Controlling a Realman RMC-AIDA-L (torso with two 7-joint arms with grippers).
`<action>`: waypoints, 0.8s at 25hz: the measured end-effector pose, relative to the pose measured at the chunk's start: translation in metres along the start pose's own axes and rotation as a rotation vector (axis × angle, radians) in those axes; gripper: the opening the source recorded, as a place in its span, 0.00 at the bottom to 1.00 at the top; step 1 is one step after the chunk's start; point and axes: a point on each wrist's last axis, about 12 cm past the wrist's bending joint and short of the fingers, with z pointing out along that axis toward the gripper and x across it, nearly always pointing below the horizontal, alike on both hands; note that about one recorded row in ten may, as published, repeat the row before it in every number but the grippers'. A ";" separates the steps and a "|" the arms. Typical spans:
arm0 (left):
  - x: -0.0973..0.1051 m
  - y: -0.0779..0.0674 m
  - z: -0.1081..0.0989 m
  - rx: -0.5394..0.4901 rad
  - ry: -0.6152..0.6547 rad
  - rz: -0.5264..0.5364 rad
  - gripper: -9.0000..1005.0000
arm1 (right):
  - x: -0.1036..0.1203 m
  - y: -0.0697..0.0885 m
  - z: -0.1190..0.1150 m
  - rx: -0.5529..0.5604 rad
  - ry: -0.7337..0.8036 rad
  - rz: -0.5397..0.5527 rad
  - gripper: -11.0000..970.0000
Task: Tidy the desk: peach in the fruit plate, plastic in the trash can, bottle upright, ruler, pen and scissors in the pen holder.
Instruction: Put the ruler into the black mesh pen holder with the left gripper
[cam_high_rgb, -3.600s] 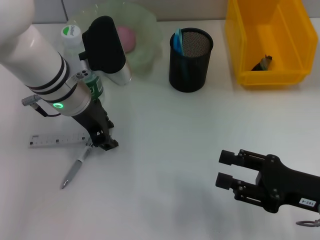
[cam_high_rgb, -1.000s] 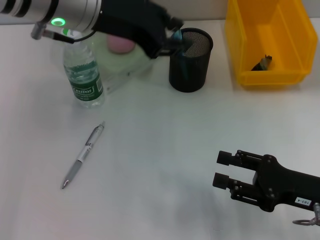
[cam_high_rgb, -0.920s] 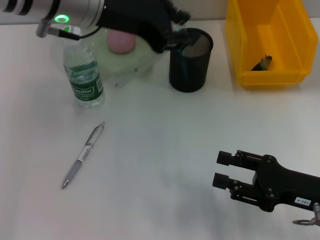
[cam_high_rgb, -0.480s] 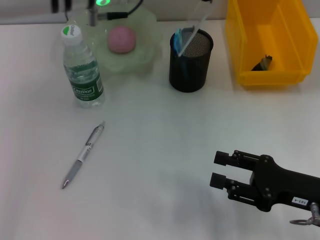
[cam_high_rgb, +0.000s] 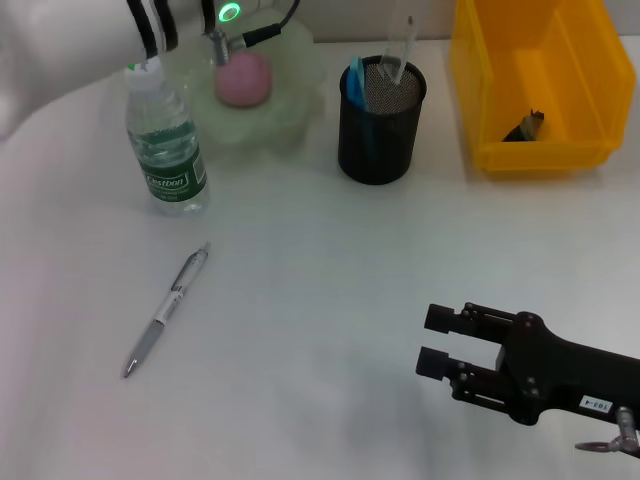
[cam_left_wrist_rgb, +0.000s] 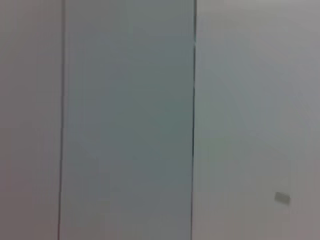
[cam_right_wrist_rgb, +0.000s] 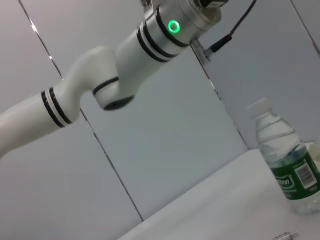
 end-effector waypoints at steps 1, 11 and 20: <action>0.002 0.001 0.000 -0.003 -0.027 -0.015 0.46 | 0.000 0.000 0.001 0.001 0.000 0.001 0.64; 0.030 0.001 0.009 -0.029 -0.091 -0.036 0.47 | 0.000 -0.001 0.005 -0.006 0.000 0.013 0.64; 0.047 0.007 0.011 -0.092 -0.096 -0.016 0.47 | 0.002 0.000 0.006 -0.008 -0.003 0.028 0.64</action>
